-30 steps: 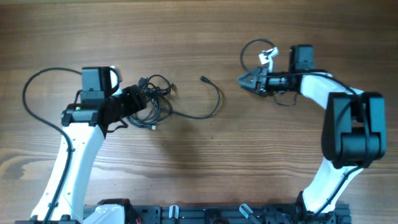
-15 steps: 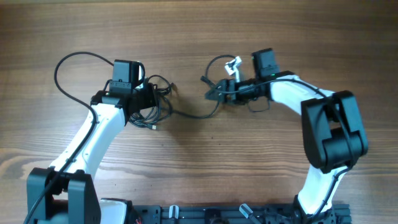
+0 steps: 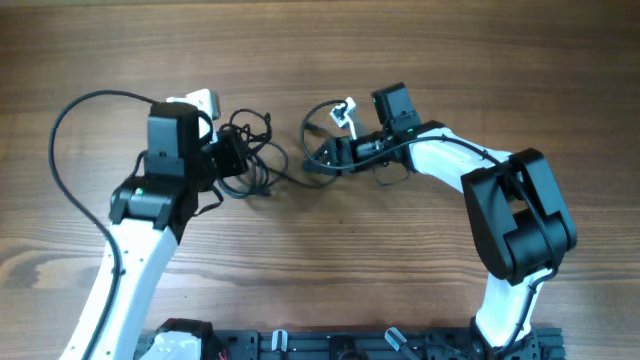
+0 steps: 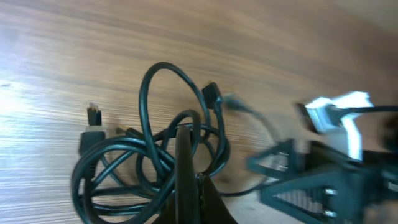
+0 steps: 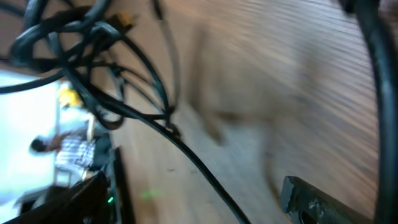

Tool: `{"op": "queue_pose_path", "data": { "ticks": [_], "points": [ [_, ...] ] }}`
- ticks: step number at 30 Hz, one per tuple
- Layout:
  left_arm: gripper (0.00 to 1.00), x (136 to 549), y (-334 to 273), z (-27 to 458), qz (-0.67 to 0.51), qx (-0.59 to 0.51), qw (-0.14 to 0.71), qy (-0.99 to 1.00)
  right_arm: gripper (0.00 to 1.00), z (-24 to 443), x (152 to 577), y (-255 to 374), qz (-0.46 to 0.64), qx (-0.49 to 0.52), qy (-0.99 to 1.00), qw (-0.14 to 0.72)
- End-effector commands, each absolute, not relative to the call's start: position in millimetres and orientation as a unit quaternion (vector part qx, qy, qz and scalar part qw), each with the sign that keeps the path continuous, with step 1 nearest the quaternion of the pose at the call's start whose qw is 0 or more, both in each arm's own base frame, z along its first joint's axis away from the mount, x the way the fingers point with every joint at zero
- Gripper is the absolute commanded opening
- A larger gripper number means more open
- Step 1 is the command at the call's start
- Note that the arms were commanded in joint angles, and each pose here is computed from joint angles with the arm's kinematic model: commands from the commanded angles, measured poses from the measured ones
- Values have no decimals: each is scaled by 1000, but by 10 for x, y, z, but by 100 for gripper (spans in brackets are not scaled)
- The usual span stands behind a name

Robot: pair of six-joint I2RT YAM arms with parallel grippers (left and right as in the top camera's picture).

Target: Untangle cables

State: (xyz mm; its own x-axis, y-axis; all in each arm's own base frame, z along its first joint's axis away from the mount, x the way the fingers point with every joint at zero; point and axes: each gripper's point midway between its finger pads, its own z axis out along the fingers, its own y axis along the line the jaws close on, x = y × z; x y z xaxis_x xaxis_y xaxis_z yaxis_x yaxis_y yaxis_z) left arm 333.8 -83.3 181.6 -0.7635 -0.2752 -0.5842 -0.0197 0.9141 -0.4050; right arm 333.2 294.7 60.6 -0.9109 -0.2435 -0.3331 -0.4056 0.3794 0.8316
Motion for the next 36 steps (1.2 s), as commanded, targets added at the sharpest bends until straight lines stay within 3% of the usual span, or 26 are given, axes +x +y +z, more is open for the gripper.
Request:
{"op": "queue_pose_path", "data": {
  "ticks": [1,14,17,29,32,36],
  "points": [
    [4,3250,-1081,2034,-277,-89,318,902,91,944,3179,3039,585,-253,766,83],
    [4,3084,-1061,1808,-294,-214,228,903,89,943,2897,3407,579,-317,747,84],
    [4,3085,-1068,1811,-301,-235,220,898,83,915,2798,3516,572,-329,747,80],
    [4,2937,-1583,2180,-456,-161,160,860,80,687,2913,3604,505,-301,803,100],
    [4,2903,-1684,2308,-492,-141,149,846,61,597,3021,3566,474,-288,823,118],
    [4,2880,-1700,2338,-503,-137,142,841,24,434,3234,3426,418,-242,865,138]
  ]
}}
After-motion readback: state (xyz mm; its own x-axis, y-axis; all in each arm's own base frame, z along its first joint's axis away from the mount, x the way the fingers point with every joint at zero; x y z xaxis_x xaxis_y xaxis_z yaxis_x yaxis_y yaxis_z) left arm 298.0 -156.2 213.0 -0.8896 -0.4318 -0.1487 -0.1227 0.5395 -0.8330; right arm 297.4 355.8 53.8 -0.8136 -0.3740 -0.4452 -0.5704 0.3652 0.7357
